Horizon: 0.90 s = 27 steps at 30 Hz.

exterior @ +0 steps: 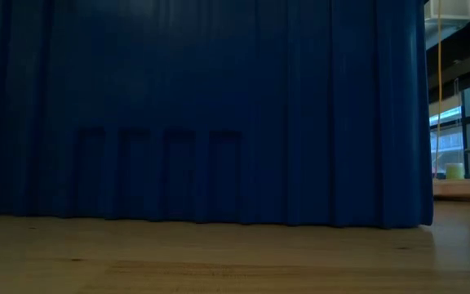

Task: Pick and place slides into bin
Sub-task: Put the pink slipper into the blue bin

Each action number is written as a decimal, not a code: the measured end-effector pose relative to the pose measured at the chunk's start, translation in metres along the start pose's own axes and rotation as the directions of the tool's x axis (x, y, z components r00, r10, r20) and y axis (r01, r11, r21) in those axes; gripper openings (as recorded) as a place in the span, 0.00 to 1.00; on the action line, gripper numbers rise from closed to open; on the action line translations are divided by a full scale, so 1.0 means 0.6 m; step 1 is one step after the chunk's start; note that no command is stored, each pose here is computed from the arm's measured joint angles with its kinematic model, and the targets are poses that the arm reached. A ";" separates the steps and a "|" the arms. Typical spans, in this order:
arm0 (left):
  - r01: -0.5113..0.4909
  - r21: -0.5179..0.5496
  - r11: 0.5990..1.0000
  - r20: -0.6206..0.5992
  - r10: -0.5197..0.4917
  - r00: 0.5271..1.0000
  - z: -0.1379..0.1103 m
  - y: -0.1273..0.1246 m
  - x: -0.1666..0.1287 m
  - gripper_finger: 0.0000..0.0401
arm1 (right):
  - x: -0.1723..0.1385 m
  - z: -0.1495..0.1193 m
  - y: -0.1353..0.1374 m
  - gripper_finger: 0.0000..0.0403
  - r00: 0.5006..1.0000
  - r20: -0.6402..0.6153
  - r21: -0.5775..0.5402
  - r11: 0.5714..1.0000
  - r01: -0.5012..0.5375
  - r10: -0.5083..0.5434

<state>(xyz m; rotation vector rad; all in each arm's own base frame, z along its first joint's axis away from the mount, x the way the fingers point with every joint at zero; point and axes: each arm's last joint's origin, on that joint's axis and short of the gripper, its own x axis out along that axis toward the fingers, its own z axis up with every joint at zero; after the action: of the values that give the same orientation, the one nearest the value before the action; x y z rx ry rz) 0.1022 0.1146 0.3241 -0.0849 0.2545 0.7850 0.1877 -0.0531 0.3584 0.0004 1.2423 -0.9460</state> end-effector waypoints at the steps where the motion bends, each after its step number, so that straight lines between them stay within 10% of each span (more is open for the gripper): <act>1: 0.000 0.000 1.000 0.000 0.000 1.000 0.000 0.000 0.000 0.44 | 0.007 -0.004 0.000 0.65 1.000 -0.015 0.001 1.000 0.004 -0.004; 27: -0.025 0.001 1.000 -0.003 0.025 1.000 0.000 0.001 0.000 0.44 | 0.142 -0.051 0.034 0.65 0.972 -0.228 -0.388 0.921 -0.045 -0.049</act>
<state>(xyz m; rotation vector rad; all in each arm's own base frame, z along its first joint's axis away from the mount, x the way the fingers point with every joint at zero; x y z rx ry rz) 0.1018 0.1152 0.3239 -0.0819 0.2589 0.8097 0.1766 -0.0775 0.2694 -0.2104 1.6365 -0.6977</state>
